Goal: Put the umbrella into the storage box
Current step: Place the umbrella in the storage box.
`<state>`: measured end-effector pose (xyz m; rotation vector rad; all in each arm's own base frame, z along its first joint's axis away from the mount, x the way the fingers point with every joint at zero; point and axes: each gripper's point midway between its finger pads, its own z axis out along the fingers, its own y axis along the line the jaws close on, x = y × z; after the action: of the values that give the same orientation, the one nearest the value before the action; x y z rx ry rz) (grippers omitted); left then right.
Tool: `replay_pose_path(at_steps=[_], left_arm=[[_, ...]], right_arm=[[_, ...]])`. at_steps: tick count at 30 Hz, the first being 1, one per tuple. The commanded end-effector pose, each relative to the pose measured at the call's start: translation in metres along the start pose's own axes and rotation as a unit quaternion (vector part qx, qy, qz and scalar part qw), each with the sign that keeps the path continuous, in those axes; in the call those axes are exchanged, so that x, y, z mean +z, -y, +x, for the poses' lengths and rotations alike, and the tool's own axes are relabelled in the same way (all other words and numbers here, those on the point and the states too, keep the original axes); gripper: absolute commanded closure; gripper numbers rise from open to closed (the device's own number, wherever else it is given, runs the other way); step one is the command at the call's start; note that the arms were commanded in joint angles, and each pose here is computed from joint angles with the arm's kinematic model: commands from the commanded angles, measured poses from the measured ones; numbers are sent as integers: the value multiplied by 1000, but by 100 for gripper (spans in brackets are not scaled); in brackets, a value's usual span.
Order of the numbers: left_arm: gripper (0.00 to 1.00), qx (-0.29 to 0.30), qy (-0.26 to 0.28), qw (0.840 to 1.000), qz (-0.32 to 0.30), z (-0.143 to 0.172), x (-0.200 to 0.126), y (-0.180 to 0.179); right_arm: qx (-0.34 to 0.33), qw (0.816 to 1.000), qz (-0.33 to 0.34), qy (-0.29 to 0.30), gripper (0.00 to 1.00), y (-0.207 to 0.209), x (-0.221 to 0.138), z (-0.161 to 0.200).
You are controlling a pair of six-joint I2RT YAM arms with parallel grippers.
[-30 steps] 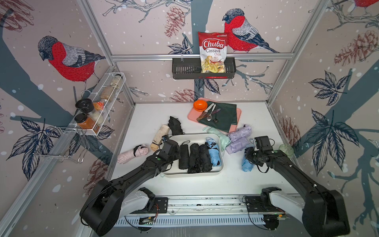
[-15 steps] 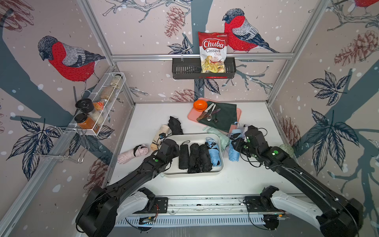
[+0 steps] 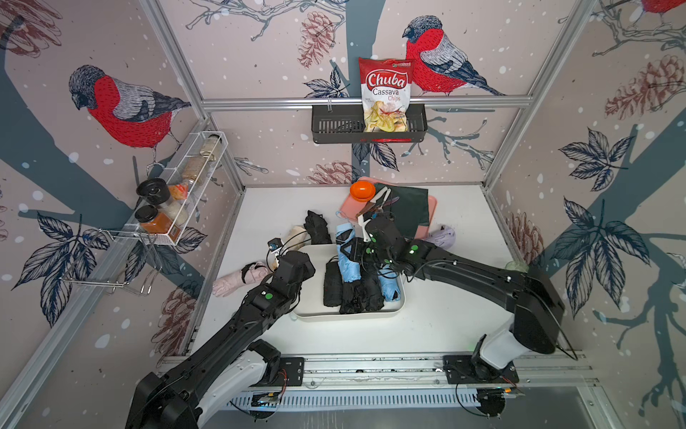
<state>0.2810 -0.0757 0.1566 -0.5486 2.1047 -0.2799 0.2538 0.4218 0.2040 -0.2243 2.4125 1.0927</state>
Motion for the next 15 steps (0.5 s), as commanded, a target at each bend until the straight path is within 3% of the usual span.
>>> replay_pose_path(at_steps=[1,15], left_arm=[[37,3,21,1000,-24,-10,-8,-12],[31,0,39,999,-9,-22,-13,-9]], right_arm=[[-1,999,-49,0,79,-34,14,0],[67,995,-49,-52,77,-41,80,57]])
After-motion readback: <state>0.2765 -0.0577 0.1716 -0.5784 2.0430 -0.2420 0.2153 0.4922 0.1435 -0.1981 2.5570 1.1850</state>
